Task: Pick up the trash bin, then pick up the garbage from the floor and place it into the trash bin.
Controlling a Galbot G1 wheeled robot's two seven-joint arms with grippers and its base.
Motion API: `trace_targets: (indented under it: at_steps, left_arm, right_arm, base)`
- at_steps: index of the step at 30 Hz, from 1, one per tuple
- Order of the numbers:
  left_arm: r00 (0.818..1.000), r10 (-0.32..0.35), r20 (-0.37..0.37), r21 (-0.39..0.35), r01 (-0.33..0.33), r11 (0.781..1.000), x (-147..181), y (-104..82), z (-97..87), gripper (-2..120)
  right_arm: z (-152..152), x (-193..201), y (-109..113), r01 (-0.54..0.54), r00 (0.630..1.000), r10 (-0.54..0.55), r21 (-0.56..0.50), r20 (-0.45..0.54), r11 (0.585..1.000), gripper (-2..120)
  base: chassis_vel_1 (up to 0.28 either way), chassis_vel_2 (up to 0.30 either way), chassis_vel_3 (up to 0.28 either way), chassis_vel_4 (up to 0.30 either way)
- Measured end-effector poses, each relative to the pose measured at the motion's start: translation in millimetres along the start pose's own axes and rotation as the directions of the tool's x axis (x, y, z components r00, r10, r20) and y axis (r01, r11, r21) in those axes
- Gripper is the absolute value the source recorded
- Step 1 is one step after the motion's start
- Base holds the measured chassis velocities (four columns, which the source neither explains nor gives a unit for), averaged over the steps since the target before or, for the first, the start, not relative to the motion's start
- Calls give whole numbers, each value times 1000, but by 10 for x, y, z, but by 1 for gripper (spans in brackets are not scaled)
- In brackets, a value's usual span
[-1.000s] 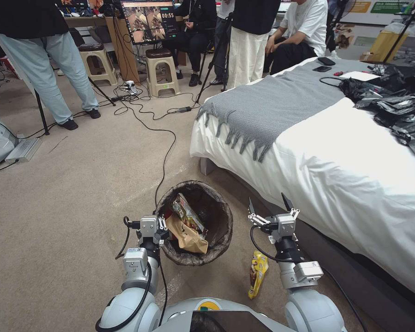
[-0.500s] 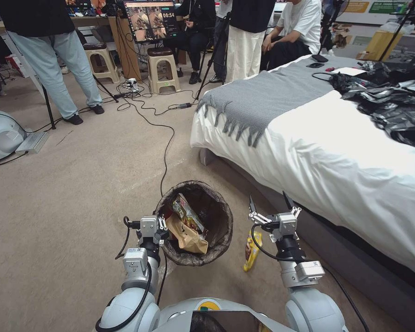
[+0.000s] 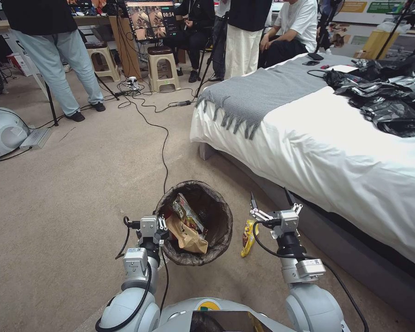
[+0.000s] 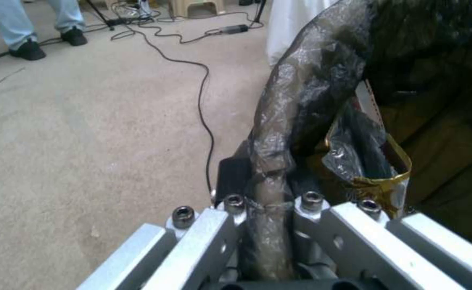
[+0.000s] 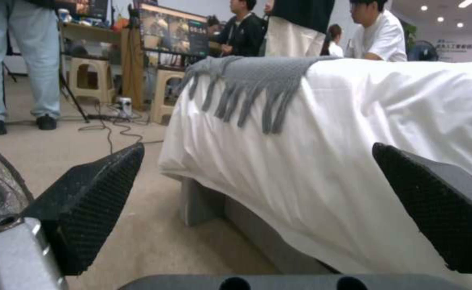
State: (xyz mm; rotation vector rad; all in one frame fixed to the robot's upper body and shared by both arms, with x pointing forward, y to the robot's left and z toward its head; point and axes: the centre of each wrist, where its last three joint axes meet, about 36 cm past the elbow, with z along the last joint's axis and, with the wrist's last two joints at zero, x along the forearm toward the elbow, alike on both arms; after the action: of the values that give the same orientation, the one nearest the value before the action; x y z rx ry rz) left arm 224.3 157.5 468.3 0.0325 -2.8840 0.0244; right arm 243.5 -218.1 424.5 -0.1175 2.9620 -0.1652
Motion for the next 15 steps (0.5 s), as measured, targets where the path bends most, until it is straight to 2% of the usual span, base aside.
trace_targets:
  at_steps: [12,15]
  left_arm:
    - [1000,0,0,0,0,1000,1,0,0,2]
    - [1000,0,0,0,0,1000,1,0,1,2]
  right_arm:
    - [-27,-237,-55,25,999,-25,0,38,1000,100]
    - [-43,-415,-69,6,1000,-7,-38,-25,999,100]
  base:
    - [0,0,0,0]
    - [0,0,0,0]
